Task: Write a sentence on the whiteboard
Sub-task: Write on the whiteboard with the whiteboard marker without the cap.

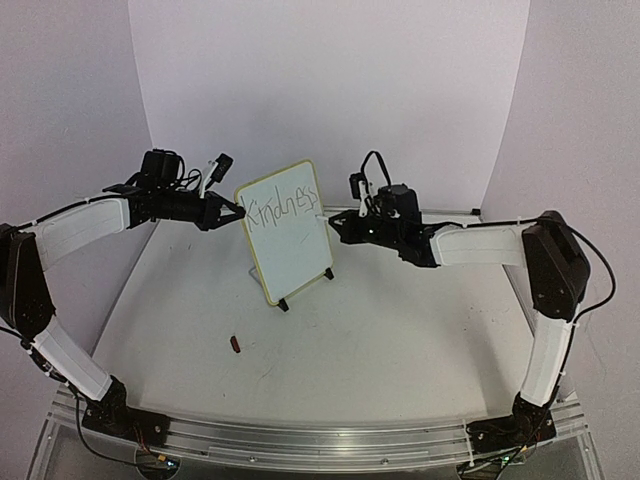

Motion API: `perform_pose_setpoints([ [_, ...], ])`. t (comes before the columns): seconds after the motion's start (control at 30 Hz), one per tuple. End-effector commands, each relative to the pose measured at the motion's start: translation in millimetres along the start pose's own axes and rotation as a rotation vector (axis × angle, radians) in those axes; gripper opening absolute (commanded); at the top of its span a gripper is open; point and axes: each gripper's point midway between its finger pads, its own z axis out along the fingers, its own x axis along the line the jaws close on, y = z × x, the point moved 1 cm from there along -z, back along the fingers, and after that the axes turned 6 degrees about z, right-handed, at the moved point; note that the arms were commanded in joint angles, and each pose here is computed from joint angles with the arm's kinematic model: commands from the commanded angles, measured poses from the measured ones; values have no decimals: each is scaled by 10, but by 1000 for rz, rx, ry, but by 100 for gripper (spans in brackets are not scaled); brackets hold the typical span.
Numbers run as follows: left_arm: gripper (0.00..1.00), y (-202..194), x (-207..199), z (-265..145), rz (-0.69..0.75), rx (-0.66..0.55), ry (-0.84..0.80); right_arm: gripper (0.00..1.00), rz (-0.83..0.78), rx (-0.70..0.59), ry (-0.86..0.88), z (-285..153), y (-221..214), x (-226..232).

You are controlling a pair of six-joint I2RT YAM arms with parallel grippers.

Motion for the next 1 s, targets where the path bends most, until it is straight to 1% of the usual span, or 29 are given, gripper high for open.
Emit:
perform_pose_setpoints([
  [0.0,0,-87,52,66,4,41,22,0,-18,-162,80,-453,584,353],
  [0.1,0,-88,51,66,4,42,22,0,-33,-167,111,-617,640,454],
  [0.23,0,-77,39,56,4,38,18,0,-53,-136,165,-777,627,587],
  [0.37,0,-73,24,50,3,36,15,0,-80,-78,224,-898,536,720],
  [0.57,0,-84,23,61,2,39,12,0,-95,-26,240,-985,394,822],
  [0.77,0,-69,-8,49,6,36,9,0,-107,17,284,-912,160,1075],
  [0.97,0,-70,-11,45,9,38,10,0,-143,71,296,-607,-171,1326],
])
